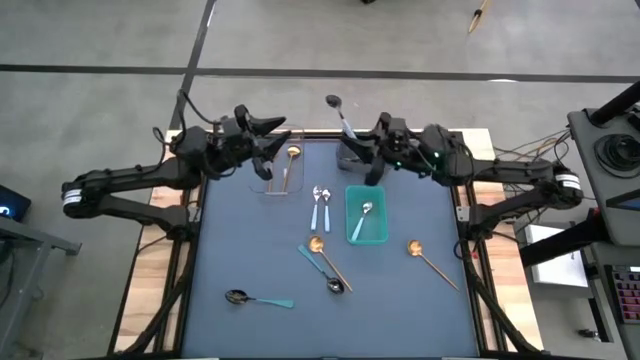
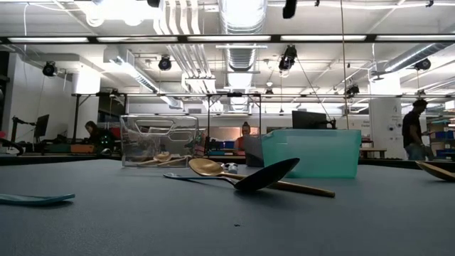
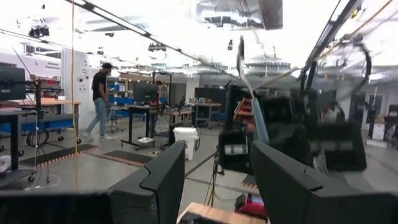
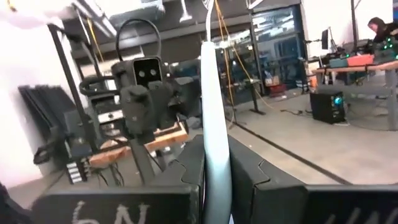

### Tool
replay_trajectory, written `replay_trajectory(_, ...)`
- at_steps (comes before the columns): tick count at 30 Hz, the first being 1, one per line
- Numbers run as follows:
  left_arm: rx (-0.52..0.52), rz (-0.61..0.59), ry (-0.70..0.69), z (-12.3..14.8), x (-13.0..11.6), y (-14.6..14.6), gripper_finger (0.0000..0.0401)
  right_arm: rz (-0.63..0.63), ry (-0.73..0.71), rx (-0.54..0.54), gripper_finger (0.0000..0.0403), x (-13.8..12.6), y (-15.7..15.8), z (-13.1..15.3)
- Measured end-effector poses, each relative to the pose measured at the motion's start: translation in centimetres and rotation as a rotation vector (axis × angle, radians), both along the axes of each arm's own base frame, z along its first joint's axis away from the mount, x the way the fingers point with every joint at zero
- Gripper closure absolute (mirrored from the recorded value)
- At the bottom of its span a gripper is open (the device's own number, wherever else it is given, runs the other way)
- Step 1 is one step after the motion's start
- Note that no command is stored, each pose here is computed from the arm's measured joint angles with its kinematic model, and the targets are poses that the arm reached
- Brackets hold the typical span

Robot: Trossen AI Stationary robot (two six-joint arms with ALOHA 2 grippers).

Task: Sort silverware by color (type)
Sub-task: Put the light blue spoon into the green bin

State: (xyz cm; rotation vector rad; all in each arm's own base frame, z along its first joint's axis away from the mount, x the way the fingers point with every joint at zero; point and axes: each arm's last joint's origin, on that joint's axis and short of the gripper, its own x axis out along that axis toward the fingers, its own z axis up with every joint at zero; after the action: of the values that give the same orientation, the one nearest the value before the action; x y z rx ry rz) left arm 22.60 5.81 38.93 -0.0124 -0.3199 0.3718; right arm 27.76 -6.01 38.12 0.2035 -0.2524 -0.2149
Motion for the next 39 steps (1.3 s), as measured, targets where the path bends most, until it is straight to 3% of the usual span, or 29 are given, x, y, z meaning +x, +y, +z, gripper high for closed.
replay_trajectory(7,-0.063,-0.019,-0.022,-0.8,1.4,0.4,0.0235,-0.013,0.021,0.133,0.0376,-0.7,1.4,-3.8)
replay_trajectory(15,-0.130,-0.072,-0.030,-1.7,2.8,0.7,0.0235,0.014,0.095,0.230,0.0376,-0.5,3.5,-5.5)
replay_trajectory(29,-0.210,-0.185,-0.047,-2.7,4.2,0.8,0.0235,-0.011,0.114,0.218,0.0376,-0.5,4.1,-5.6)
replay_trajectory(39,-0.303,-0.340,-0.128,-4.7,7.2,1.2,0.0235,-0.007,0.088,0.181,0.0376,-0.5,4.2,-5.3)
